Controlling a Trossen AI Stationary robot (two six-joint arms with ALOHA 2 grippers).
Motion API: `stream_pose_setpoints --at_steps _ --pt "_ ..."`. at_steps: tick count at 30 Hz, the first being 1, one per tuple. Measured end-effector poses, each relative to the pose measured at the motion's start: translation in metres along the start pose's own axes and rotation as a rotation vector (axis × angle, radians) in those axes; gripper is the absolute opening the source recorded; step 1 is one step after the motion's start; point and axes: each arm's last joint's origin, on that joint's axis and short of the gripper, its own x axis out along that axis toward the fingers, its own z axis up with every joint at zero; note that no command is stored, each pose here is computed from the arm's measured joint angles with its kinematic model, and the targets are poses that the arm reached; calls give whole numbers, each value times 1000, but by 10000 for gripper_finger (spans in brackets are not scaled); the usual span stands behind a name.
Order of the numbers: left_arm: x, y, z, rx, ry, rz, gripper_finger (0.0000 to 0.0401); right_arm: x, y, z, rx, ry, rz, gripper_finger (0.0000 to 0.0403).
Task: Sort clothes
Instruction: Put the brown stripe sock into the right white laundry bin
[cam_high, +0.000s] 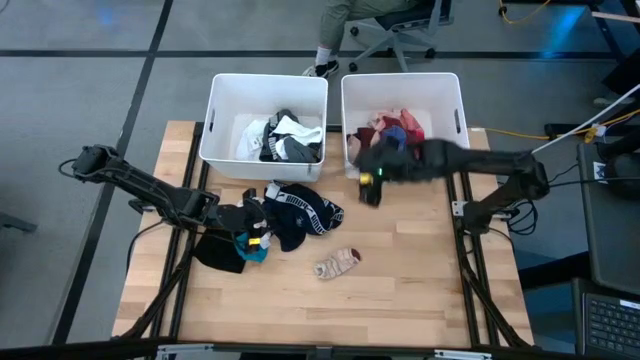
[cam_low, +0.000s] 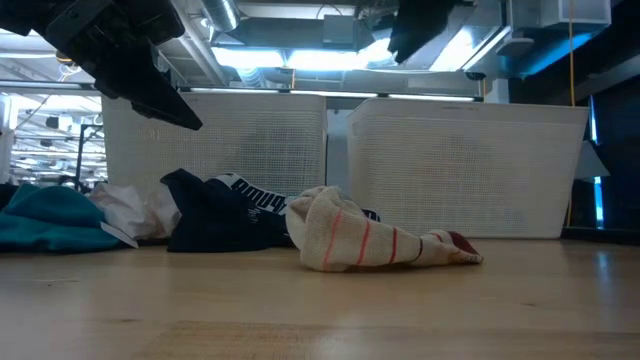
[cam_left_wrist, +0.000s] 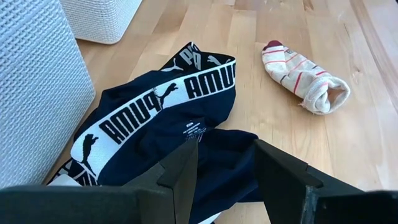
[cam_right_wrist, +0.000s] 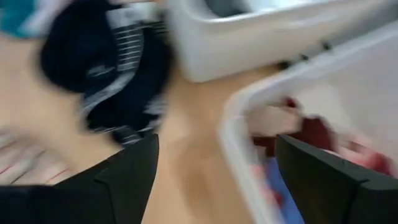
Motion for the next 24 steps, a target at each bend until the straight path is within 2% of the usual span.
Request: stream_pose_setpoints --at_steps 6,13,17,24 --pt "0 0 0 -1 0 0 143 5 61 -24 -158 3 190 305" --pt "0 0 0 -2 -1 -1 143 41 113 -61 -232 -97 320 285" --pt "0 0 0 2 -2 0 143 65 129 -86 -249 -159 413 276" --pt "0 0 0 2 -3 -1 143 100 143 -118 -188 -301 522 260"
